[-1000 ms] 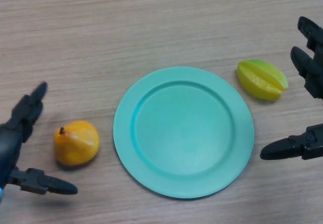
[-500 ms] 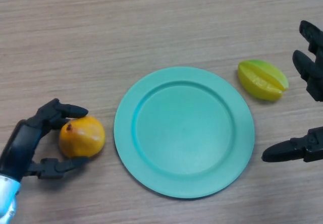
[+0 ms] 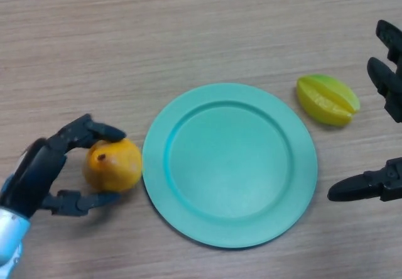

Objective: Pick up the yellow pear and place it on the plate

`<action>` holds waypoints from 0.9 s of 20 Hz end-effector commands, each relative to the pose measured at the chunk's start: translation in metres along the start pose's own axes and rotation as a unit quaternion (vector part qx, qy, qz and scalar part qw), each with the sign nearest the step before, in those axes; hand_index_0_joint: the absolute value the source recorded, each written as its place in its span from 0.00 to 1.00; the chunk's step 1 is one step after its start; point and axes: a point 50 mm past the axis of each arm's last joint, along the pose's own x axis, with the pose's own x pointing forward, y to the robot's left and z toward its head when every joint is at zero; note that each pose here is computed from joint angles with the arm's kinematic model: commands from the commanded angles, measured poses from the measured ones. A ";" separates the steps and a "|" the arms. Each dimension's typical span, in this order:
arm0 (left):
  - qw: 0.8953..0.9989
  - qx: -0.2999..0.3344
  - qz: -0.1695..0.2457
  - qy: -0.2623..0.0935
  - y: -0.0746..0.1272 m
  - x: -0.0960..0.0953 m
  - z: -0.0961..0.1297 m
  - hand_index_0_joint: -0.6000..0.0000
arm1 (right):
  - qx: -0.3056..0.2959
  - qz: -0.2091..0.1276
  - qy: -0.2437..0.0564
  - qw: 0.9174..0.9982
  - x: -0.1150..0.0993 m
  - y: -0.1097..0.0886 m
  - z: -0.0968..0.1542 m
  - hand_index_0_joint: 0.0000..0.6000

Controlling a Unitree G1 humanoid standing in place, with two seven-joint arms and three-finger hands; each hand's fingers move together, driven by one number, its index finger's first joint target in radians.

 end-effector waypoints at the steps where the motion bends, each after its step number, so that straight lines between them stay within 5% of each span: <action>1: 0.995 -0.005 0.064 -0.074 0.034 0.005 0.030 0.00 | -0.065 -0.040 -0.098 0.992 -0.007 -0.015 0.033 0.00; 6: 0.993 -0.052 0.017 -0.101 0.009 0.024 0.052 0.00 | -0.062 -0.035 -0.094 0.993 -0.009 -0.014 0.033 0.00; 11: 0.989 -0.113 -0.050 -0.083 -0.027 0.048 0.061 0.00 | -0.059 -0.042 -0.097 0.993 -0.012 -0.015 0.034 0.00; 18: 0.987 -0.133 -0.022 -0.093 -0.044 0.076 0.071 0.00 | -0.052 -0.048 -0.105 0.992 -0.016 -0.017 0.038 0.00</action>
